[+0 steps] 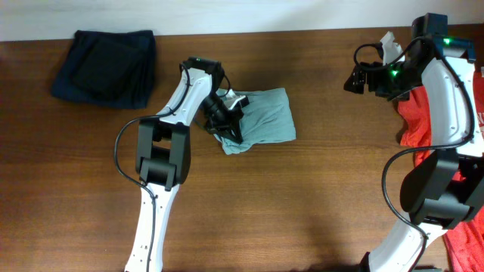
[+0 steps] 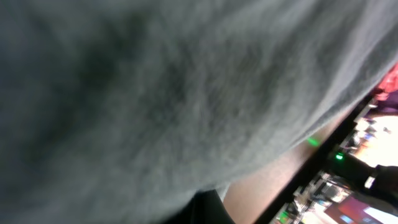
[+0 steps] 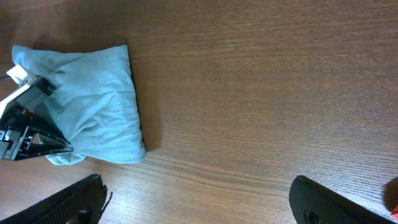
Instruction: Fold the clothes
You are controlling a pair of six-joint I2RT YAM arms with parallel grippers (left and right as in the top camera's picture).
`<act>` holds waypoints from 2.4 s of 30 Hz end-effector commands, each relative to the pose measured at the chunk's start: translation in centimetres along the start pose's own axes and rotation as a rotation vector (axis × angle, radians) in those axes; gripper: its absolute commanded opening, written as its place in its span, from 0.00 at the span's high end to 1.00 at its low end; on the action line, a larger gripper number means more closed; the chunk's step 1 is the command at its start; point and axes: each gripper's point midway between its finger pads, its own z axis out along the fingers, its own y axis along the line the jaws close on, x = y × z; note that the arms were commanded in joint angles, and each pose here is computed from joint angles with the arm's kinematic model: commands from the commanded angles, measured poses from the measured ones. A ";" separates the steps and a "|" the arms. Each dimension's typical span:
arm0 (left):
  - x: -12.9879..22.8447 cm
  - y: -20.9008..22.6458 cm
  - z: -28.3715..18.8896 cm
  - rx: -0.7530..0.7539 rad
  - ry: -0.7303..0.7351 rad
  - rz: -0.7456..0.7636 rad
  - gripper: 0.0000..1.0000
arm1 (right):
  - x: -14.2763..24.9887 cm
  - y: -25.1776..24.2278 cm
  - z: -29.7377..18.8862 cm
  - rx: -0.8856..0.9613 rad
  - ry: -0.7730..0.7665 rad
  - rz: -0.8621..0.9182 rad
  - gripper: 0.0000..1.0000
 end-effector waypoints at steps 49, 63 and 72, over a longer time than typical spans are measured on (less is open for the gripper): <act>-4.2 -0.3 -14.1 -0.344 -0.376 -0.133 0.44 | -0.2 0.0 -0.5 0.008 -0.012 -0.009 0.01; -2.2 -4.9 -17.6 -0.376 -0.459 -0.126 0.21 | -0.2 0.0 -0.5 0.008 -0.012 -0.009 0.01; -0.1 -6.4 -17.9 -0.461 -0.441 -0.134 0.19 | -0.2 0.0 -0.5 0.008 -0.012 -0.009 0.01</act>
